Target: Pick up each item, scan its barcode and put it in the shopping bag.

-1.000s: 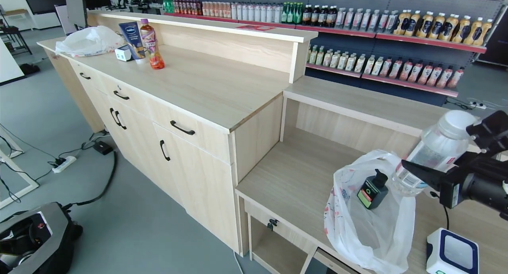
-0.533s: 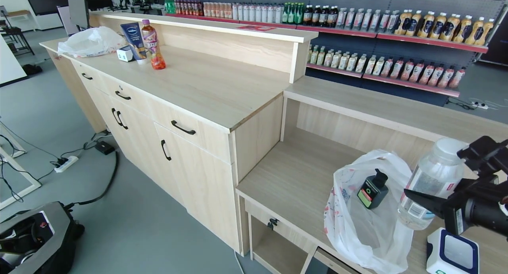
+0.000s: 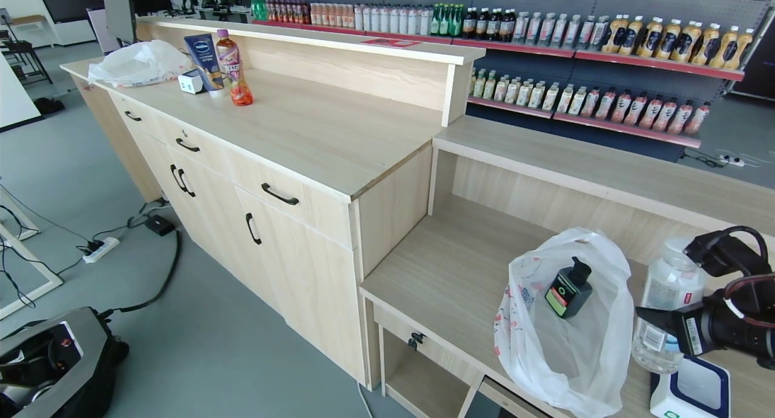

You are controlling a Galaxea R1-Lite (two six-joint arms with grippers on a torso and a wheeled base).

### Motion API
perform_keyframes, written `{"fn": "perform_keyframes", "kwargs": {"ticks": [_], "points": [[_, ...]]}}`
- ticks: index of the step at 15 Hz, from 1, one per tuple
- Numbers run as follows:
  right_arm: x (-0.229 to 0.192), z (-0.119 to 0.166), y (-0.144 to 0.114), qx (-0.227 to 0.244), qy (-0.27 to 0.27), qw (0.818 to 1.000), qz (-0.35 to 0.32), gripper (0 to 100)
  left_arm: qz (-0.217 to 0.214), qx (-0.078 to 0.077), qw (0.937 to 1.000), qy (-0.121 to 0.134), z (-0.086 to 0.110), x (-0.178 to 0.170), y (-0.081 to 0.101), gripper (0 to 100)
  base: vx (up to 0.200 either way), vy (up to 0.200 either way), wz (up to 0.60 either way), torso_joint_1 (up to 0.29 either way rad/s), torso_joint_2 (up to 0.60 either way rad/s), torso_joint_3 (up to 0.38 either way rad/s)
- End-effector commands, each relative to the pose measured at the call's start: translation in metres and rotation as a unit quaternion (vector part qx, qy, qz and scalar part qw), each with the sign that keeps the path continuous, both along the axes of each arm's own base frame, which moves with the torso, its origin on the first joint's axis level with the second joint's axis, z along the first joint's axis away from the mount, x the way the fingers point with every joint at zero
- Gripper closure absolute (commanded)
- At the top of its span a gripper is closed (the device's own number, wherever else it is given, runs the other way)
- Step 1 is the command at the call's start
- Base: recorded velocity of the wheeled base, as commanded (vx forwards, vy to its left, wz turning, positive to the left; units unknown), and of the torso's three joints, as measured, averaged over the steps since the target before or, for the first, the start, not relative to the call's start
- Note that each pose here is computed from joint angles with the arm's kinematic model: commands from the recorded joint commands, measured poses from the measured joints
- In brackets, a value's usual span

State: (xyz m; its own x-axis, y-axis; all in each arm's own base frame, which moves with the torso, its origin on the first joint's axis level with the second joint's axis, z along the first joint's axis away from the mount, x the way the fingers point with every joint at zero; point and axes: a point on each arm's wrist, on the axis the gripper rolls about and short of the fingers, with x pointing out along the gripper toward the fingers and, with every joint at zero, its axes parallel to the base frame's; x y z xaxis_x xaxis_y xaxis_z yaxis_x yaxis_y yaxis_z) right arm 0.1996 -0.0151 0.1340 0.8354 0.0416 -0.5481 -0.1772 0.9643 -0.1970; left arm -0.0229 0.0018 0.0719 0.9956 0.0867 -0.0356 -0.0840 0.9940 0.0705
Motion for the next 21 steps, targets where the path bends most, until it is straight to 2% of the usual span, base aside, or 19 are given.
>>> {"fn": "perform_keyframes", "kwargs": {"ticks": [1, 7, 12, 17, 21], "points": [[0.014, -0.017, -0.004, 0.004, 0.03, 1.0, -0.004, 100, 0.0, 0.0, 1.0, 0.0, 0.0, 0.0, 0.0, 0, 0.0, 0.0, 0.0, 0.0, 0.0, 0.0], [0.055, -0.045, 0.001, 0.014, -0.003, 0.999, 0.029, 100, 0.0, 0.0, 1.0, 0.0, 0.0, 0.0, 0.0, 0, 0.0, 0.0, 0.0, 0.0, 0.0, 0.0], [0.065, -0.058, 0.005, 0.039, -0.001, 0.997, 0.074, 100, 0.0, 0.0, 1.0, 0.0, 0.0, 0.0, 0.0, 0, 0.0, 0.0, 0.0, 0.0, 0.0, 0.0], [0.083, -0.075, 0.008, 0.054, -0.033, 0.992, 0.11, 100, 0.0, 0.0, 1.0, 0.0, 0.0, 0.0, 0.0, 0, 0.0, 0.0, 0.0, 0.0, 0.0, 0.0], [0.092, -0.087, 0.011, 0.058, -0.039, 0.99, 0.125, 100, 0.0, 0.0, 1.0, 0.0, 0.0, 0.0, 0.0, 0, 0.0, 0.0, 0.0, 0.0, 0.0, 0.0]]}}
